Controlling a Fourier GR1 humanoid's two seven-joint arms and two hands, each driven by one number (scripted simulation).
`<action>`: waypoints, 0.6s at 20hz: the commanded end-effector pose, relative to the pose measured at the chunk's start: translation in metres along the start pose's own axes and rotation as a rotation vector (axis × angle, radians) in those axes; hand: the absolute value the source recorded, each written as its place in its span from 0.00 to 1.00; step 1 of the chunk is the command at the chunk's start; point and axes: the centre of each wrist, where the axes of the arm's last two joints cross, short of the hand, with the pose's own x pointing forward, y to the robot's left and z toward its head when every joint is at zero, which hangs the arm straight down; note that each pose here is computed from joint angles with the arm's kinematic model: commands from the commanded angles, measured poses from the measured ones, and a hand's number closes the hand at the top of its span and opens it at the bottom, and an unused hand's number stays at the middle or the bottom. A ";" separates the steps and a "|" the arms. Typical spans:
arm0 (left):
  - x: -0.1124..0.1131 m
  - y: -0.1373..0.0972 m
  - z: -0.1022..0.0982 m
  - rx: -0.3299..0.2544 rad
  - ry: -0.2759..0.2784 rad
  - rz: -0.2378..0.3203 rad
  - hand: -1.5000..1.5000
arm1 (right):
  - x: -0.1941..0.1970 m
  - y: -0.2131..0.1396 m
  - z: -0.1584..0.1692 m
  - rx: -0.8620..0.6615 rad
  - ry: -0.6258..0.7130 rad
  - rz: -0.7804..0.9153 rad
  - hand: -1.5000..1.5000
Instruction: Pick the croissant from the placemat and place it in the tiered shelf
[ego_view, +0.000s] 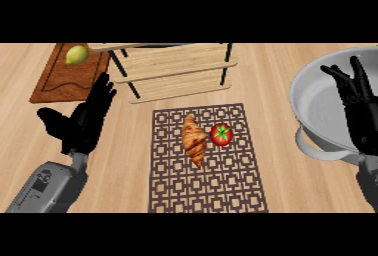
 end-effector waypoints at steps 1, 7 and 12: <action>-0.016 -0.001 0.009 0.024 0.073 -0.011 0.50 | 0.018 0.013 -0.008 0.011 -0.031 0.085 1.00; -0.063 0.047 0.038 0.128 0.366 -0.051 0.50 | 0.032 -0.048 -0.013 -0.034 0.016 0.824 1.00; -0.075 0.039 0.054 0.107 0.459 -0.006 0.50 | 0.045 0.065 0.001 -0.060 0.147 0.622 0.00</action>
